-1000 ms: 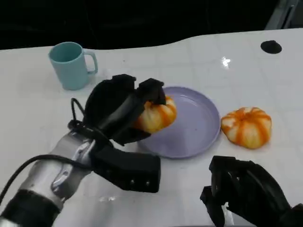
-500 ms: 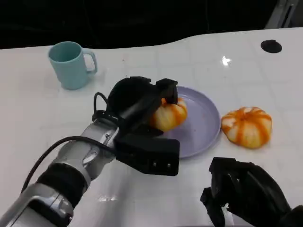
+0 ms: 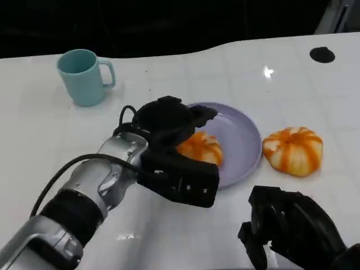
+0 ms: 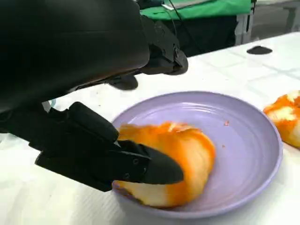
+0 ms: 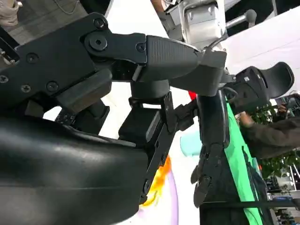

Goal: Grasp the bread from the table and place it into the plate.

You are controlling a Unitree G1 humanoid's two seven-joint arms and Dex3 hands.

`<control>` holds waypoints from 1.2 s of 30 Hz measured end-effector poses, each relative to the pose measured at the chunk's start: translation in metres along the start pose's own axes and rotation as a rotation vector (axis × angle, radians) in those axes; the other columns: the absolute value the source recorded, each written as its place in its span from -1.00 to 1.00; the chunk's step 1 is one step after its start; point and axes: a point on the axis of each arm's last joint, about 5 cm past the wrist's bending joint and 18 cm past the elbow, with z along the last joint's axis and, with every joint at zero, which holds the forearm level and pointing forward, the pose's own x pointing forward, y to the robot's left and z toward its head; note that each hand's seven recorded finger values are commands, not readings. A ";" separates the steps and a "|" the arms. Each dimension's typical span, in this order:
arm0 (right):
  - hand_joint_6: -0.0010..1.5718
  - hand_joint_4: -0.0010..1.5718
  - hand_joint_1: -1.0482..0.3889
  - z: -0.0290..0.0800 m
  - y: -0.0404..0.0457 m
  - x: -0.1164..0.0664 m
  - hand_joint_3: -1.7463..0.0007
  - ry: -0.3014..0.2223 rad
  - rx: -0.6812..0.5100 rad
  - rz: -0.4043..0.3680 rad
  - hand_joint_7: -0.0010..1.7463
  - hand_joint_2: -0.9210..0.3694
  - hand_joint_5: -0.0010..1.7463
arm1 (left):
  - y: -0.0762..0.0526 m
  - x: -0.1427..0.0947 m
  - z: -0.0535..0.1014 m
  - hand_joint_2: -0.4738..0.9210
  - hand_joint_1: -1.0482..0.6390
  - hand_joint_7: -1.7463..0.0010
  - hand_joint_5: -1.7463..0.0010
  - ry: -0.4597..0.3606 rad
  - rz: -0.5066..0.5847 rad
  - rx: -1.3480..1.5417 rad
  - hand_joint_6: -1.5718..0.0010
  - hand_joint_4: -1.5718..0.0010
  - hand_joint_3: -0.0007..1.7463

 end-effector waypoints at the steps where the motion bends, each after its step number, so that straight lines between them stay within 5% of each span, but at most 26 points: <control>1: 0.32 0.55 -0.86 0.000 0.0000 0.000 0.22 0.000 0.000 0.000 0.74 -0.73 0.90 | 0.000 -0.001 0.000 1.00 -0.81 0.98 0.74 0.000 -0.002 0.002 0.84 0.97 -0.53; 20: 0.33 0.56 -0.85 0.000 0.0019 0.000 0.22 -0.003 -0.002 0.004 0.74 -0.71 0.89 | 0.003 -0.068 -0.018 1.00 -0.63 0.90 0.45 -0.117 0.125 -0.437 0.58 0.74 -0.49; 25: 0.32 0.56 -0.84 0.001 0.0021 0.000 0.21 -0.003 -0.003 0.001 0.74 -0.72 0.89 | -0.008 -0.091 -0.022 1.00 -0.54 0.79 -0.12 -0.166 0.176 -0.749 0.24 0.66 -0.59; 26: 0.32 0.56 -0.84 0.001 0.0022 0.000 0.20 -0.003 -0.003 0.002 0.75 -0.71 0.89 | -0.012 -0.094 -0.021 1.00 -0.51 0.56 -0.32 -0.174 0.196 -0.813 0.19 0.58 -0.60; 29: 0.32 0.55 -0.84 0.001 0.0022 0.000 0.19 -0.005 -0.002 0.003 0.74 -0.70 0.89 | -0.027 -0.105 -0.017 1.00 -0.50 -0.38 -0.68 -0.191 0.280 -1.020 0.42 0.52 -0.57; 32: 0.33 0.55 -0.85 0.001 0.0021 0.000 0.18 -0.004 -0.001 0.003 0.74 -0.70 0.88 | -0.042 -0.117 -0.010 1.00 -0.48 -0.74 -0.95 -0.188 0.338 -1.180 0.46 0.49 -0.52; 36: 0.32 0.55 -0.85 0.002 0.0021 0.000 0.18 -0.002 -0.005 0.004 0.74 -0.69 0.89 | -0.051 -0.130 -0.006 1.00 -0.51 -0.92 -1.00 -0.188 0.376 -1.334 0.43 0.23 -0.48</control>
